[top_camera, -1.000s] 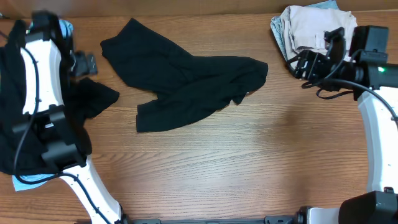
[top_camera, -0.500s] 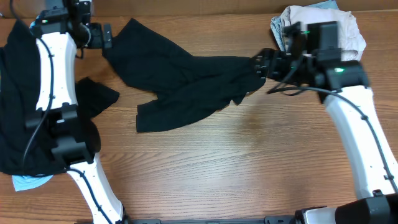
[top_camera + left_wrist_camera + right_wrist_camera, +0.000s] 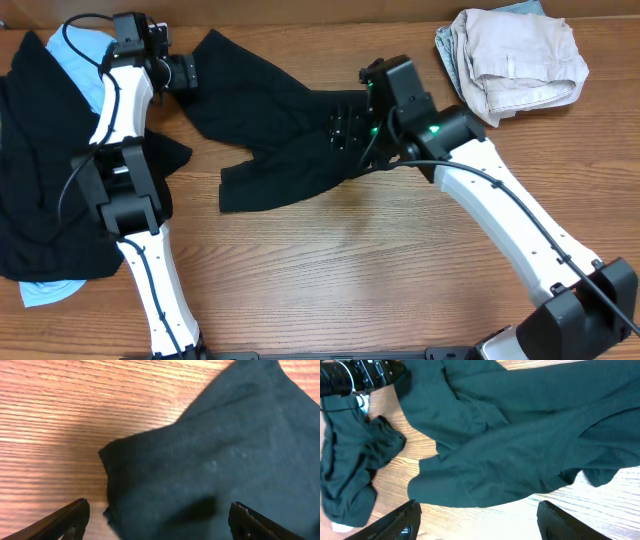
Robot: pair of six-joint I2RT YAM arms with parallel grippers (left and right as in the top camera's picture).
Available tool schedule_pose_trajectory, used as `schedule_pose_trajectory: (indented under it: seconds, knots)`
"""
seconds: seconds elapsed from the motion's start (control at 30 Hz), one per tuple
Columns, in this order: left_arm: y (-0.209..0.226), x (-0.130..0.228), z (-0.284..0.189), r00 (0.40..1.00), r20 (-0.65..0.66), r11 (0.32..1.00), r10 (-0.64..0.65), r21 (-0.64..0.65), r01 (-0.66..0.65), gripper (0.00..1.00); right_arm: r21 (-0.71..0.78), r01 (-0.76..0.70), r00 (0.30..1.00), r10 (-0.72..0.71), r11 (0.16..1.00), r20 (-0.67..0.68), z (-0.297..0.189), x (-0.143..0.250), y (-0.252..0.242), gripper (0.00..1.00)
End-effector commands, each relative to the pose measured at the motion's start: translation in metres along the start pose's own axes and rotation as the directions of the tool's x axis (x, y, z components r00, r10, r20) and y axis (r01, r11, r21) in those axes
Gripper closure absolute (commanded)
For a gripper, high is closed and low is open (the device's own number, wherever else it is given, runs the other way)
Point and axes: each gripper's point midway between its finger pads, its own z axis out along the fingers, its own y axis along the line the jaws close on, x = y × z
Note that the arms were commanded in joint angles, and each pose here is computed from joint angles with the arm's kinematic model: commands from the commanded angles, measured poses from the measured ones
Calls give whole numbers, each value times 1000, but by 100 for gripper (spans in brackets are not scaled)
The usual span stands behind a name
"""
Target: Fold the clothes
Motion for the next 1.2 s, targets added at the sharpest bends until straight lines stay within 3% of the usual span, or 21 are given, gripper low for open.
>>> schedule_pose_trajectory:
  seconds: [0.0,0.47,0.53,0.7,0.83,0.9,1.17]
  knots:
    - [2,0,11,997,14,997,-79,-5,79,9,31,-8,1000,7,999,12,8,-3,-2,22]
    - [18,32,57,986,-29,985,-163,-63,161,19,40,-10,1000,10,999,-1,25,-2,-5,22]
    - [18,32,58,986,-27,985,-163,-63,161,25,39,-9,1000,9,999,0,25,-3,-5,22]
    - [18,23,58,987,8,986,-158,-59,159,62,36,-9,1000,9,999,4,25,-4,-4,22]
    - [25,22,53,987,7,983,-163,-85,163,79,34,-8,1000,8,999,6,25,-4,-4,22]
    - [31,21,46,986,0,979,-168,-119,167,85,24,-8,1000,8,1000,0,25,-3,-2,22]
    - [49,-6,-13,987,8,956,-158,-250,155,90,-18,12,999,-13,1000,-33,26,7,11,22]
